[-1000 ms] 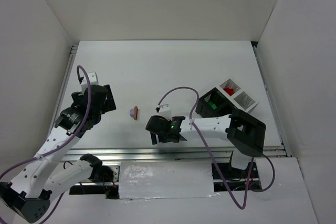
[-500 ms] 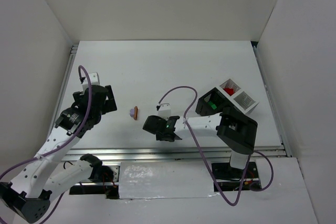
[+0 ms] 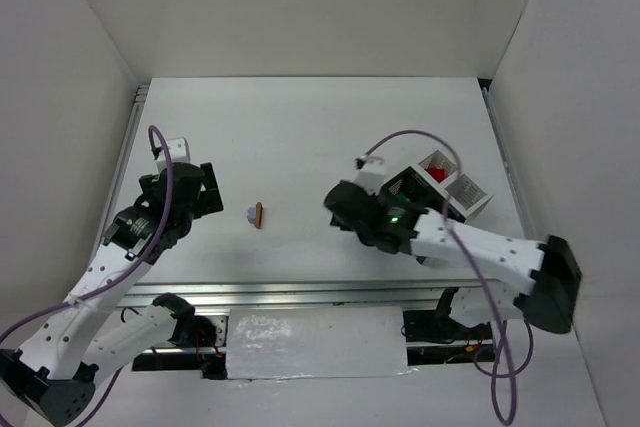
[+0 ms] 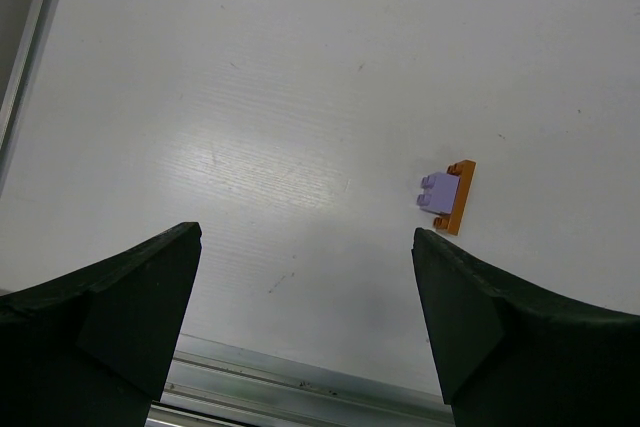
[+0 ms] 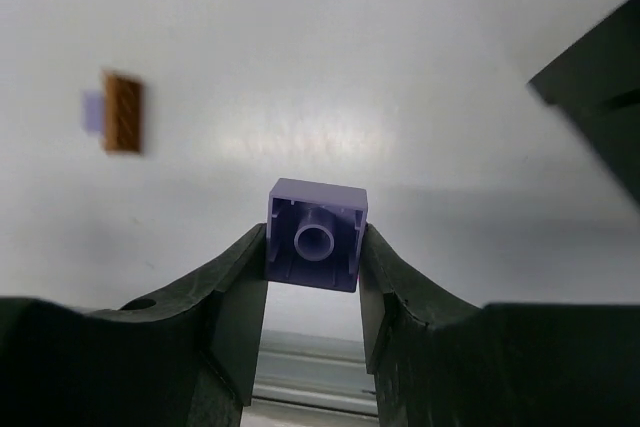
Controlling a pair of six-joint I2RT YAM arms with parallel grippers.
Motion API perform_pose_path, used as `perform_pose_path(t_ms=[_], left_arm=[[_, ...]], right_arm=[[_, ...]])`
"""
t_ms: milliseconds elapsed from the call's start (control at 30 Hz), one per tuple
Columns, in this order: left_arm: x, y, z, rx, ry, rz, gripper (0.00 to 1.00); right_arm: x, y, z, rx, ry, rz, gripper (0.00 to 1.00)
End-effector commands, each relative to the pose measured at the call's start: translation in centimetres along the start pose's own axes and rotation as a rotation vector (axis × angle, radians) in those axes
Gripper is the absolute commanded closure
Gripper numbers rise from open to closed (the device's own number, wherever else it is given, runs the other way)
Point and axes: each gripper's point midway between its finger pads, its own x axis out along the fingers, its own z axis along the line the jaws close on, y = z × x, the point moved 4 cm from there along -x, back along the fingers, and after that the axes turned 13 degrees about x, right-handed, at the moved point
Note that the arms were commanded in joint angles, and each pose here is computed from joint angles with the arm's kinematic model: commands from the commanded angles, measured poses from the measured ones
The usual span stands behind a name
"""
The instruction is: Sort the legos into containers by color
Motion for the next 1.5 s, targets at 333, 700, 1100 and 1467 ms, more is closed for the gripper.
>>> perform_pose_path(t_ms=[333,700,1100,1467], left_arm=[[0.0,-0.6,0.0,0.001,0.01,-0.035,0.0],[-0.1,-0.7,0.0,-0.002,0.014,-0.042,0.01],[-0.1,-0.7,-0.1,-0.001,0.018,-0.042,0.0],[-0.4,-0.8,1.4,-0.043,-0.076,-0.048,0.01]], right_arm=[[-4.9,-11.5,-17.7,0.366,0.224,-0.349,0.97],[-3.6,-10.5,-18.5,0.401,0.253,-0.306,0.84],[-4.5,-10.3,-18.8,0.418,0.234,-0.326,0.24],[-5.8,-10.7,-10.0,0.269,-0.049,-0.266,0.15]])
